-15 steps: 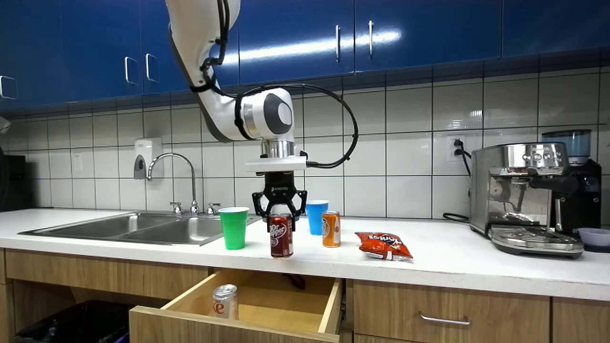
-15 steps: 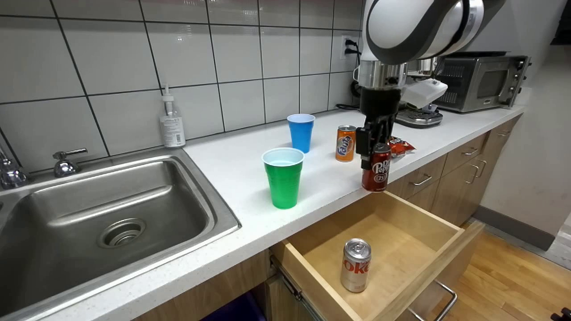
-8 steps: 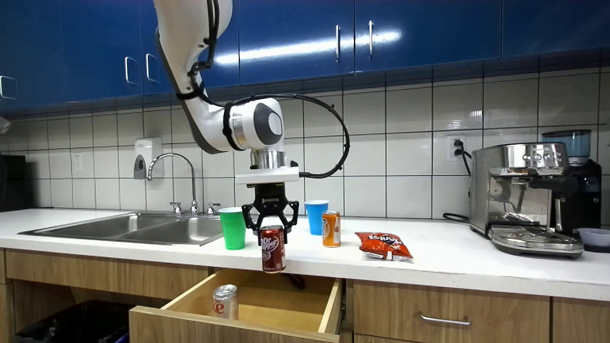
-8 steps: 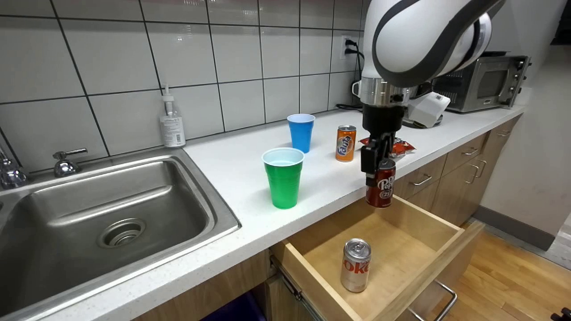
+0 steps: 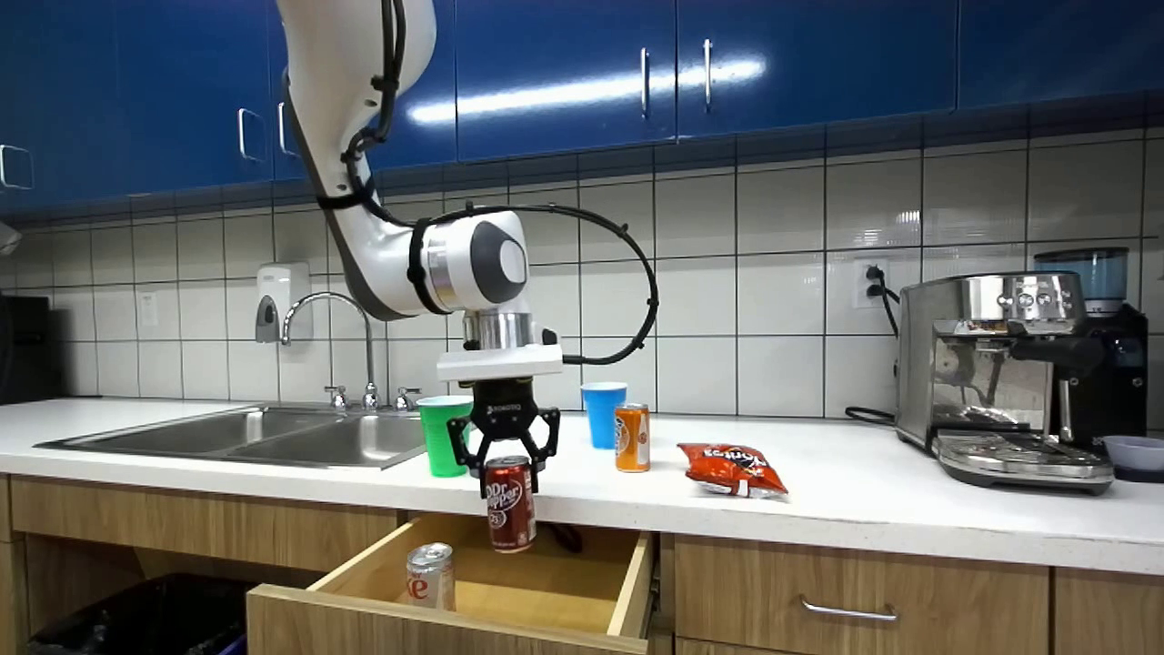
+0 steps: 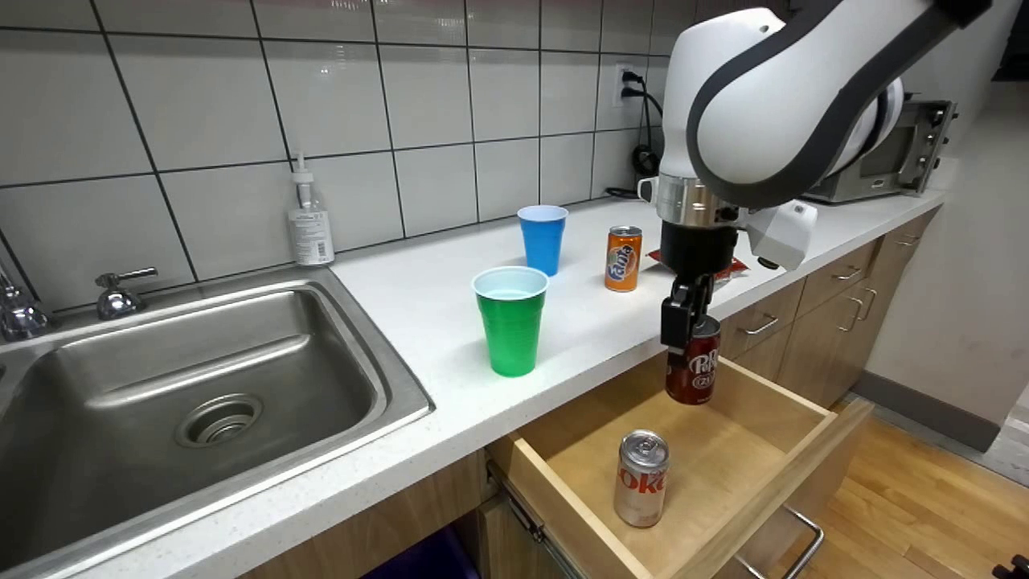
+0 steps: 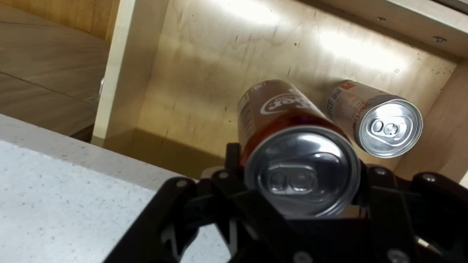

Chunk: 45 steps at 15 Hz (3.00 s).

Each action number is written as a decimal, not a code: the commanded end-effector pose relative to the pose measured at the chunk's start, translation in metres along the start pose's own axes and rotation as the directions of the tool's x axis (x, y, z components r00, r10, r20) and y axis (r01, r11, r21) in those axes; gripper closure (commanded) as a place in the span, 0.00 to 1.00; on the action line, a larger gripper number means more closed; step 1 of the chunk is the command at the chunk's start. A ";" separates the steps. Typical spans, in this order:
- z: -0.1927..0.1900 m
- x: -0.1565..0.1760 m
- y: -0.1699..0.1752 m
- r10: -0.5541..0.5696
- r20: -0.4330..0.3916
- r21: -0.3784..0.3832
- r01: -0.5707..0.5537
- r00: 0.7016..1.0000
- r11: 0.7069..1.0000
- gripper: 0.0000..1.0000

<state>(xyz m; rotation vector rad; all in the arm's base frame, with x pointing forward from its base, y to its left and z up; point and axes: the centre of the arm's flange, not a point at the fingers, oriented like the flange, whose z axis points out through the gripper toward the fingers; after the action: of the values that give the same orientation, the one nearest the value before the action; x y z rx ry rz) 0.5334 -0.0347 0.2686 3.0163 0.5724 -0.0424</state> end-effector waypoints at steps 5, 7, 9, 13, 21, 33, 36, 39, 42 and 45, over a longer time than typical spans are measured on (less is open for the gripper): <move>0.015 -0.011 -0.014 -0.058 -0.042 -0.011 0.058 0.997 0.998 0.62; 0.022 -0.011 -0.016 -0.074 -0.055 -0.008 0.073 0.996 0.997 0.62; 0.028 -0.012 -0.018 -0.086 -0.067 -0.010 0.086 0.994 0.996 0.62; 0.044 -0.015 -0.019 -0.114 -0.088 -0.003 0.114 0.990 0.993 0.62; 0.073 -0.018 -0.015 -0.161 -0.077 0.006 0.162 0.984 0.987 0.62; 0.101 -0.019 -0.018 -0.207 -0.046 0.013 0.208 0.977 0.978 0.62; 0.102 -0.020 -0.019 -0.207 -0.043 0.013 0.208 0.977 0.978 0.62; 0.102 -0.020 -0.019 -0.207 -0.038 0.014 0.207 0.978 0.978 0.11; 0.098 -0.020 -0.019 -0.210 -0.040 0.010 0.210 0.977 0.978 0.00; 0.090 -0.021 -0.018 -0.206 -0.047 0.006 0.207 0.977 0.978 0.00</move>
<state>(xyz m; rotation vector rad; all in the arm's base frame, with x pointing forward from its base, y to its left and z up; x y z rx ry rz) 0.5047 -0.0299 0.1638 2.9787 0.8645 -0.0193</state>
